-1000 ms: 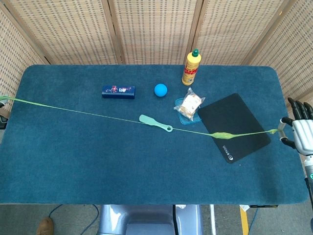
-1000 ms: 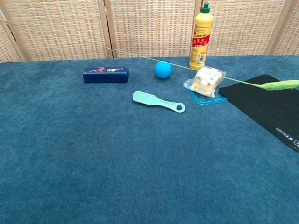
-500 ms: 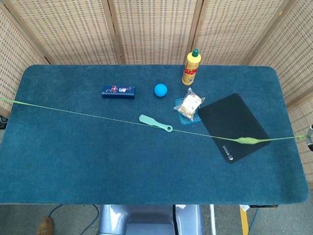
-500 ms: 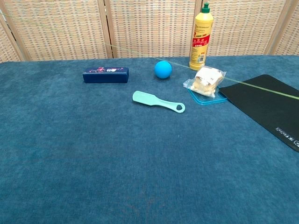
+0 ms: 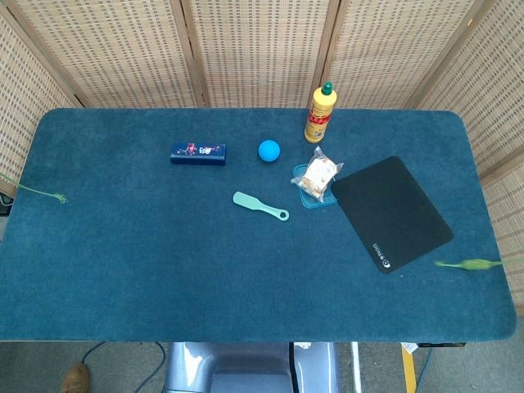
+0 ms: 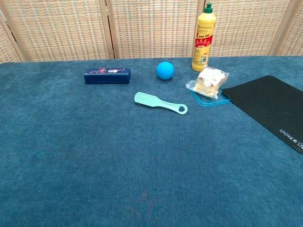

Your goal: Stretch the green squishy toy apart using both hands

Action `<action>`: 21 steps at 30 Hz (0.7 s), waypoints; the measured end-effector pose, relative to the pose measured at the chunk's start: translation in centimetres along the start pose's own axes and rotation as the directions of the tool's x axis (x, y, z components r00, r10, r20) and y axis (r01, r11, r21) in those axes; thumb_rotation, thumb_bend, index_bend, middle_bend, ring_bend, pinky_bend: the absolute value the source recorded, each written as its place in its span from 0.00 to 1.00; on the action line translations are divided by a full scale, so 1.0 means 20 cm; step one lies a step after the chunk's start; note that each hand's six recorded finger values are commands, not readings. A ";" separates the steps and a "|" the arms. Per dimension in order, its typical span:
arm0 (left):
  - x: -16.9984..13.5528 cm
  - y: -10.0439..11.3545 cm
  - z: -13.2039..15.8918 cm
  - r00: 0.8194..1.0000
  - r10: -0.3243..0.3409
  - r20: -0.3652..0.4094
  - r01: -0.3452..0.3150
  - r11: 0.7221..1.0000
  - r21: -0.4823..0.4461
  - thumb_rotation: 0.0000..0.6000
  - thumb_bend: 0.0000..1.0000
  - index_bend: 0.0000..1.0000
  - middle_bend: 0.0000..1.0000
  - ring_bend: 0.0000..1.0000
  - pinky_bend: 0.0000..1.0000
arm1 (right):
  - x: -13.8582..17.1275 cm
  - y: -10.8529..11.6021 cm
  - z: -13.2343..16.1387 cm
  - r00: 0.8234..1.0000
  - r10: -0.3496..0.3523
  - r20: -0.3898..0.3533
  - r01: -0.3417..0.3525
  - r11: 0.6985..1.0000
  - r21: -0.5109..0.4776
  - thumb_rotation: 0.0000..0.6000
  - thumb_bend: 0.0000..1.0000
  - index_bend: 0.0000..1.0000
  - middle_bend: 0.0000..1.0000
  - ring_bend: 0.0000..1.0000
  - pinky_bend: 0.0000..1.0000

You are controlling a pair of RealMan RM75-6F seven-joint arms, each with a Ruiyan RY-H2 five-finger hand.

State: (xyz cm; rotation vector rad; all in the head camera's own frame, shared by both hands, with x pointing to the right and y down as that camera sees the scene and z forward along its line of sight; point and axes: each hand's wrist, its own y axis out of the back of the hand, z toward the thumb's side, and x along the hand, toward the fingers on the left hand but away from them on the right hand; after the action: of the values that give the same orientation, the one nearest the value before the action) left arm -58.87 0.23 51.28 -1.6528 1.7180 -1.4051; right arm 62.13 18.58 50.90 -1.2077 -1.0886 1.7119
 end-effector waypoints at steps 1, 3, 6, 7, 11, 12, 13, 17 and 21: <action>0.00 0.00 0.00 1.000 0.002 -0.001 -0.002 1.000 0.000 1.00 0.41 0.79 0.00 0.00 0.00 | 0.02 0.00 -0.03 1.000 0.001 0.006 -0.001 1.000 0.007 1.00 0.58 0.79 0.03 0.00 0.00; 0.01 0.01 0.00 1.000 0.006 -0.005 -0.006 1.000 -0.002 1.00 0.41 0.79 0.00 0.00 0.00 | 0.08 0.00 -0.10 1.000 0.003 0.018 -0.003 1.000 0.015 1.00 0.58 0.79 0.04 0.00 0.00; 0.01 0.00 -0.01 1.000 0.009 -0.009 -0.009 1.000 -0.011 1.00 0.41 0.79 0.00 0.00 0.00 | 0.14 0.01 -0.19 1.000 -0.002 0.027 0.001 1.000 0.023 1.00 0.58 0.79 0.04 0.00 0.00; 0.01 0.00 -0.01 1.000 0.008 -0.009 -0.008 1.000 -0.013 1.00 0.41 0.79 0.00 0.00 0.00 | 0.16 0.01 -0.20 1.000 -0.004 0.025 0.003 1.000 0.023 1.00 0.58 0.79 0.04 0.00 0.00; 0.00 -0.06 0.01 1.000 -0.015 -0.001 0.015 1.000 -0.014 1.00 0.41 0.79 0.00 0.00 0.00 | 0.18 0.01 -0.18 0.999 -0.019 -0.027 0.019 1.000 0.011 1.00 0.58 0.79 0.04 0.00 0.00; 0.00 -0.07 0.01 1.000 -0.023 0.004 0.023 1.000 -0.013 1.00 0.41 0.79 0.00 0.00 0.00 | 0.18 0.02 -0.16 0.999 -0.026 -0.046 0.027 1.000 0.008 1.00 0.58 0.79 0.04 0.00 0.00; -0.01 -0.09 0.02 0.999 -0.031 0.009 0.031 0.999 -0.012 1.00 0.41 0.79 0.00 0.00 0.00 | 0.16 0.02 -0.13 0.997 -0.035 -0.065 0.035 0.999 0.003 1.00 0.58 0.79 0.04 0.00 0.00; -0.04 -0.18 0.06 0.997 -0.067 0.034 0.067 0.998 -0.009 1.00 0.41 0.79 0.00 0.00 0.00 | 0.09 0.06 0.01 0.989 -0.059 -0.137 0.055 0.998 -0.036 1.00 0.58 0.79 0.04 0.00 0.00; -0.06 -0.25 0.10 0.993 -0.098 0.060 0.099 0.995 0.003 1.00 0.41 0.79 0.00 0.00 0.00 | -0.01 0.10 0.20 0.975 -0.079 -0.207 0.064 0.995 -0.076 1.00 0.58 0.79 0.04 0.00 0.00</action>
State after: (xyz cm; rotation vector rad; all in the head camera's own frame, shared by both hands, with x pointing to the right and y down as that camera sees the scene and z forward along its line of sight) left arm -54.30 1.55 54.15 -1.7836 1.6237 -1.3834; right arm 58.08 16.76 49.80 -1.3426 -1.0563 1.4663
